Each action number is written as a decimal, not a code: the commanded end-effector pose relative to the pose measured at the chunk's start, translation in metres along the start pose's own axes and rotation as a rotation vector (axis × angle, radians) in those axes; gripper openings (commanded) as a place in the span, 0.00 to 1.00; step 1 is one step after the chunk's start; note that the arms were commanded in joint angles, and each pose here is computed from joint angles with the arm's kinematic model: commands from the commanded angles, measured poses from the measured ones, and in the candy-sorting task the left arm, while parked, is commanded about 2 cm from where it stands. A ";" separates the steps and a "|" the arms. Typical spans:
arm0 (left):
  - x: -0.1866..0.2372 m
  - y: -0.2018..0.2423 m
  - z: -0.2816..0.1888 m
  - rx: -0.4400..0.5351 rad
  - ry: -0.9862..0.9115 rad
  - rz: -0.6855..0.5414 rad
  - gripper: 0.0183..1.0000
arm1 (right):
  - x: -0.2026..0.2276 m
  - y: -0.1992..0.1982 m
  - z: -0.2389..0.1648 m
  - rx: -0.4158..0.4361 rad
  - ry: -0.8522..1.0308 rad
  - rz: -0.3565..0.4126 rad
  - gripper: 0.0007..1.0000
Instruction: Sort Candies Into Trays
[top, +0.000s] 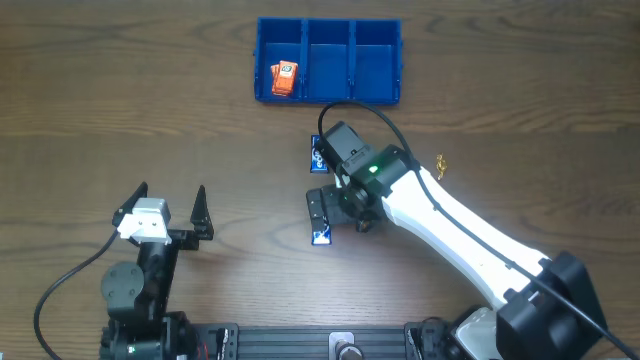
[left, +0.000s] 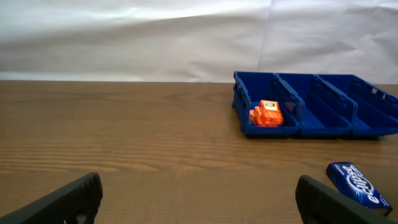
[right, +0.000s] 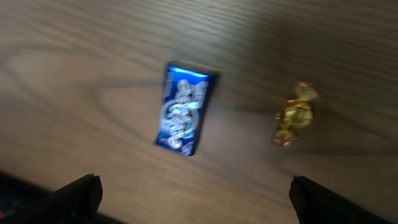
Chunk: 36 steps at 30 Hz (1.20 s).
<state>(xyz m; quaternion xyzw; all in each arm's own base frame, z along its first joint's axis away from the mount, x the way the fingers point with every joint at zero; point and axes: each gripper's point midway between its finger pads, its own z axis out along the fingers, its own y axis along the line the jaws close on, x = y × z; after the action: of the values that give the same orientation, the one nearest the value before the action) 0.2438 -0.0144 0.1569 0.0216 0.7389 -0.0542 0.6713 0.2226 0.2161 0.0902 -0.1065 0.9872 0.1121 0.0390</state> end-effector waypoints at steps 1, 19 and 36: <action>0.016 0.000 0.001 0.003 0.045 0.006 1.00 | -0.008 -0.007 0.001 0.057 -0.029 0.031 1.00; 0.016 0.000 0.001 0.003 0.045 0.006 1.00 | -0.005 0.026 0.060 0.081 0.032 0.027 1.00; 0.016 0.000 0.001 0.003 0.045 0.006 1.00 | -0.006 0.014 0.085 0.182 0.039 0.086 1.00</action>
<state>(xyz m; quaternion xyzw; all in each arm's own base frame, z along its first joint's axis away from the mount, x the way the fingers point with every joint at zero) 0.2438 -0.0144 0.1569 0.0216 0.7389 -0.0542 0.6713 0.2240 0.2482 0.0172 -0.0701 0.9969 0.0326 0.0173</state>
